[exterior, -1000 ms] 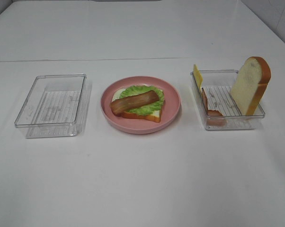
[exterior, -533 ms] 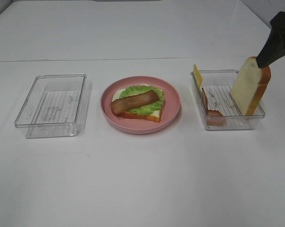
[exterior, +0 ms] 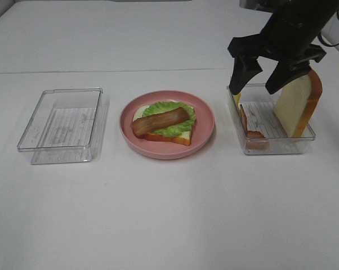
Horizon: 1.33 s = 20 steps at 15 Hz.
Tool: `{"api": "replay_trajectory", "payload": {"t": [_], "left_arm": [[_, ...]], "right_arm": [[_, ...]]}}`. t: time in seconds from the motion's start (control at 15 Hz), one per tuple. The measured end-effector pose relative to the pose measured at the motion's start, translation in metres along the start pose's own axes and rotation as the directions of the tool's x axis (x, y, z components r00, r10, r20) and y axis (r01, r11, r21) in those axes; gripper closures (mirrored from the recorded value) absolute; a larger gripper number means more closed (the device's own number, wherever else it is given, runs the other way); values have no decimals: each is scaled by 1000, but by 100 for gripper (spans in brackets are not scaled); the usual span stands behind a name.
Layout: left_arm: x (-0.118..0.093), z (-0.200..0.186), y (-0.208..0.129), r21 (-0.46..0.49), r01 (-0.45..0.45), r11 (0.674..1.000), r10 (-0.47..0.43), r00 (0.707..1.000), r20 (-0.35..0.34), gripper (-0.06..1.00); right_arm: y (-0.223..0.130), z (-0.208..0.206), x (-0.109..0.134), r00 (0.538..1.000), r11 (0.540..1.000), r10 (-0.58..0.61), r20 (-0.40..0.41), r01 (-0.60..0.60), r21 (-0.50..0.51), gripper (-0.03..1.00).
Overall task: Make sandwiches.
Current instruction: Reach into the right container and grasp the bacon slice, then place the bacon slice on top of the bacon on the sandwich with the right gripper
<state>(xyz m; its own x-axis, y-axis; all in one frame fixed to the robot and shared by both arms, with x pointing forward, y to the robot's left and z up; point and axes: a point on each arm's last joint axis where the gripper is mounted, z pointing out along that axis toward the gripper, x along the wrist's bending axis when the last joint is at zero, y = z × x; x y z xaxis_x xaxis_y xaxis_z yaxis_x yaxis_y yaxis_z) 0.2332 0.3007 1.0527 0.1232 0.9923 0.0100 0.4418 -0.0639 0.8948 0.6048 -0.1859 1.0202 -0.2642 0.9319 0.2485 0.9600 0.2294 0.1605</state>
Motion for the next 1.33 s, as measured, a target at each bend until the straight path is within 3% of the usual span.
{"api": "replay_trajectory", "payload": {"t": [0.33,0.67,0.93,1.13,1.33], "left_arm": [[0,0,0,0,-1,1000,1,1000,0,8],[0,0,0,0,-1,1000,1,1000,0,8],[0,0,0,0,-1,1000,1,1000,0,8],[0,0,0,0,-1,1000,1,1000,0,8],[0,0,0,0,-1,1000,1,1000,0,9]], "right_arm": [[25,41,-17,993,992,76,96,-84,89,34],[27,69,-25,990,986,88,112,-102,131,41],[28,71,-26,989,987,97,113,-110,121,63],[28,71,-26,989,986,99,113,-112,121,69],[26,71,-26,989,983,98,114,-114,143,97]]}}
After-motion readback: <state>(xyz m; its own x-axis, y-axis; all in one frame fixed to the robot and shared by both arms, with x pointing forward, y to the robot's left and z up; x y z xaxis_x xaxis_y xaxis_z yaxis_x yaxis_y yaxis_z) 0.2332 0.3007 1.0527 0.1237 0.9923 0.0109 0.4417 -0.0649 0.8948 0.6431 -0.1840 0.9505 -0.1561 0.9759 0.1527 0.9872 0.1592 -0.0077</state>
